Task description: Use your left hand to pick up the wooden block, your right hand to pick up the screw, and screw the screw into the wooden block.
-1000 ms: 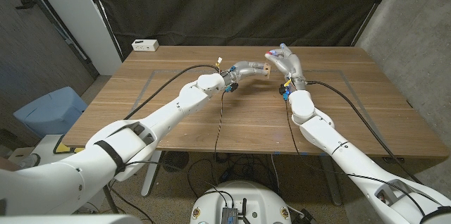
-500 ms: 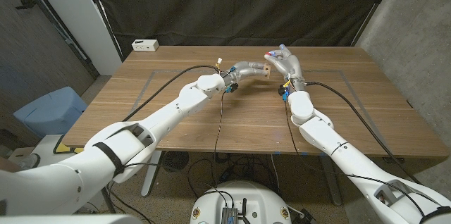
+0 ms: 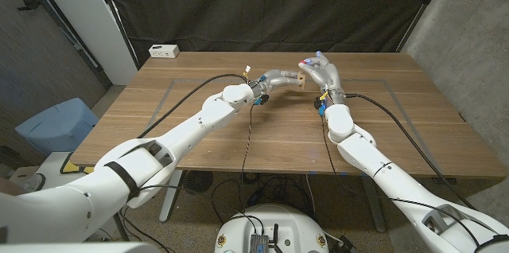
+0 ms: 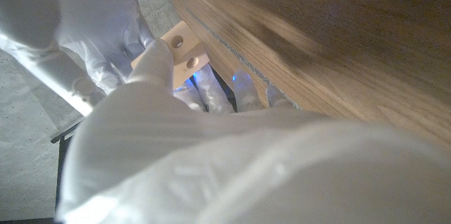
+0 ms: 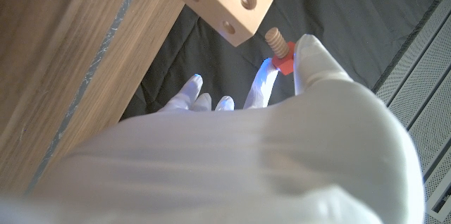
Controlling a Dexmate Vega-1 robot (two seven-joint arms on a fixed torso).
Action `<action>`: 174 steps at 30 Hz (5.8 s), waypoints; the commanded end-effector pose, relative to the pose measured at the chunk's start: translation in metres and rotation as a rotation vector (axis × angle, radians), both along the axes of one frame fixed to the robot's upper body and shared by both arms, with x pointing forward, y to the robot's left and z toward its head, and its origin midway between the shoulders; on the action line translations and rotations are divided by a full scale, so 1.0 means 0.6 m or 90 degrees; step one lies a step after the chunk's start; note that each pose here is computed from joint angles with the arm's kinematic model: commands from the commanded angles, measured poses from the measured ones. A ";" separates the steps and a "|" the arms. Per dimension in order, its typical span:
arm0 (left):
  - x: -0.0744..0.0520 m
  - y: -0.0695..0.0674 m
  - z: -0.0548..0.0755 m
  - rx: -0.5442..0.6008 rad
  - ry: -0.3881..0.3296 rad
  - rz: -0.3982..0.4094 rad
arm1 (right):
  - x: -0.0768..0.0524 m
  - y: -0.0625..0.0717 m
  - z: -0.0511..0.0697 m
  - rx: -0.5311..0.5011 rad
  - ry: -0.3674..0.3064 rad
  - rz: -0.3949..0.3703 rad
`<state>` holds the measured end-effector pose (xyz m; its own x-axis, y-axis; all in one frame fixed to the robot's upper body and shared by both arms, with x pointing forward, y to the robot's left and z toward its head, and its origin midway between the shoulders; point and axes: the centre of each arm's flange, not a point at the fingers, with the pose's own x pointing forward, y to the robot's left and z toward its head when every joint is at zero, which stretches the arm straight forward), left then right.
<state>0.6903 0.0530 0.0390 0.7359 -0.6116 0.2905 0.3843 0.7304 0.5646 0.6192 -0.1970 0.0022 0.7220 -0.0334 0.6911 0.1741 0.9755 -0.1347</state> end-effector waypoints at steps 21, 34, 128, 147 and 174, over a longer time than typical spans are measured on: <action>-0.009 -0.006 -0.004 0.001 -0.001 0.003 | -0.005 -0.006 -0.010 0.007 0.001 -0.006; -0.008 -0.005 0.000 0.002 -0.004 0.002 | -0.001 -0.004 -0.013 0.012 0.005 -0.006; -0.008 0.000 -0.002 -0.004 -0.003 0.002 | 0.007 -0.002 -0.030 0.008 0.028 -0.007; -0.002 -0.002 0.000 -0.003 -0.001 0.001 | 0.012 -0.005 -0.033 0.008 0.034 -0.007; 0.002 0.001 -0.002 -0.018 -0.003 0.011 | 0.013 -0.005 -0.032 0.015 0.030 -0.011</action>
